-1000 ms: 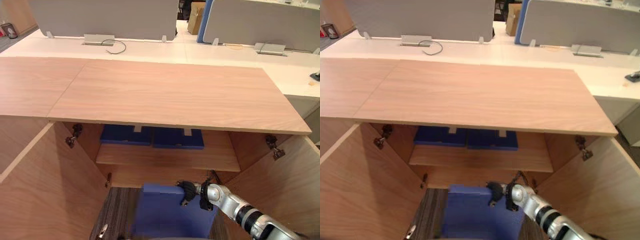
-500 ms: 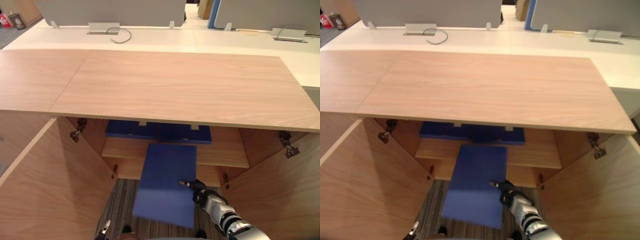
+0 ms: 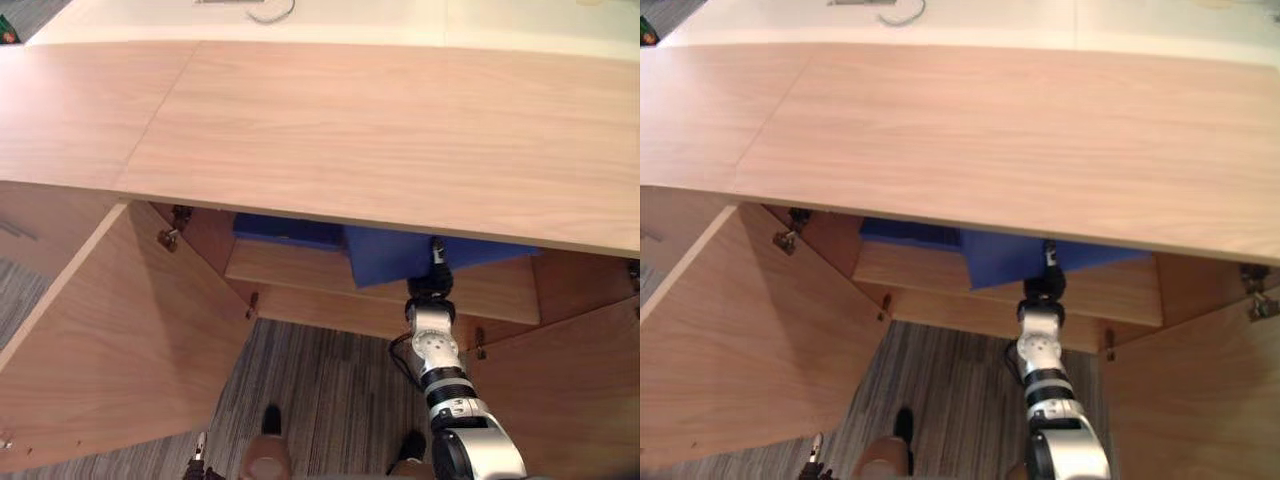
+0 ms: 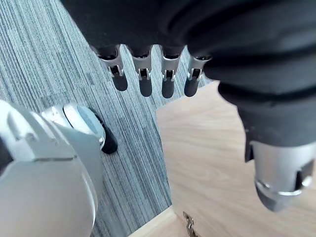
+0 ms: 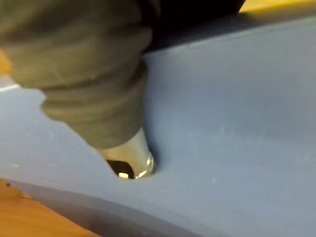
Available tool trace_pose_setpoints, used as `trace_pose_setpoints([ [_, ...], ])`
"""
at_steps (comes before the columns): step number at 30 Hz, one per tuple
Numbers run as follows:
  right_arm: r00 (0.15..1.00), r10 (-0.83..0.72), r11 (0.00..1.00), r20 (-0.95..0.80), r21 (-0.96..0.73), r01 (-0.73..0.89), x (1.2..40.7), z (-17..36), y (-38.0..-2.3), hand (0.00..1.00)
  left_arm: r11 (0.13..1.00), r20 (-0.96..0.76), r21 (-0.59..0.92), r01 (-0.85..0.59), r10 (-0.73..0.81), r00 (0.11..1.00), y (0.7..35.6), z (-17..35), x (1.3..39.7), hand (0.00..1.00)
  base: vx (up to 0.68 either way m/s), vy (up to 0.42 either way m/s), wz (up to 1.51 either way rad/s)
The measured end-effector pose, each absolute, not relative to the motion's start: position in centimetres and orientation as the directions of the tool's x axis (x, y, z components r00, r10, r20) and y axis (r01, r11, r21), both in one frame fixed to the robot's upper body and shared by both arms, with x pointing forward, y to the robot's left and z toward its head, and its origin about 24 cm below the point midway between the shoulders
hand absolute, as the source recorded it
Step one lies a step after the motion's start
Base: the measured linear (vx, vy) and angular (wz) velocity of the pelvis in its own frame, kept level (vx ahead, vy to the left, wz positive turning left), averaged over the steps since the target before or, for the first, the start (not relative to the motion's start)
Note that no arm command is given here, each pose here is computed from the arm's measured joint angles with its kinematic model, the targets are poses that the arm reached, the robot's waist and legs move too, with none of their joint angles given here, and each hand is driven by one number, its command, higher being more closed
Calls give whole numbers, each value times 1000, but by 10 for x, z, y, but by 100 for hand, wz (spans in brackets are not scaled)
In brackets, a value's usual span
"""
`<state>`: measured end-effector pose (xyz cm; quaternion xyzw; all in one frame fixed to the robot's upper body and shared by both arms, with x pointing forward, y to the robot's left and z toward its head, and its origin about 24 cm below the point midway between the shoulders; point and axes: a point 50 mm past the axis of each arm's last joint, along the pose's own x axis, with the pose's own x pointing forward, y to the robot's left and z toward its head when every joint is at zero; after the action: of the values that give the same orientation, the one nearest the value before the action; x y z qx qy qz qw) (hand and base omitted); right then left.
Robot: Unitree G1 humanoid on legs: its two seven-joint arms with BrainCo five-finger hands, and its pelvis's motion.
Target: Walk over to the cabinet, pick up the folder, carry it to the office cabinet, place the folder inside the office cabinet, then close the office cabinet door
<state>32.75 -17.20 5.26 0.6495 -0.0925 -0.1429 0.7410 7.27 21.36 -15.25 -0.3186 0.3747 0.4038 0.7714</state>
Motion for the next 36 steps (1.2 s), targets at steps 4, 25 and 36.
trace_pose_setpoints([
  [4, 906, -409, 110, 105, 992, -65, 331, 104, -183, 100, 427, -822, -199, -882, 418, 387, 219, -149, 77, 0, -142, 56, 1],
  [25, 731, -448, 117, 515, 844, -523, 339, 321, -186, 100, -41, -721, -468, -883, 596, 354, 265, -110, 113, 0, -108, 26, 1],
  [36, 780, -486, -104, 394, 860, -499, 350, 346, -194, 100, -69, -744, -470, -880, 568, 353, 257, -109, 121, 0, -4, -1, 4],
])
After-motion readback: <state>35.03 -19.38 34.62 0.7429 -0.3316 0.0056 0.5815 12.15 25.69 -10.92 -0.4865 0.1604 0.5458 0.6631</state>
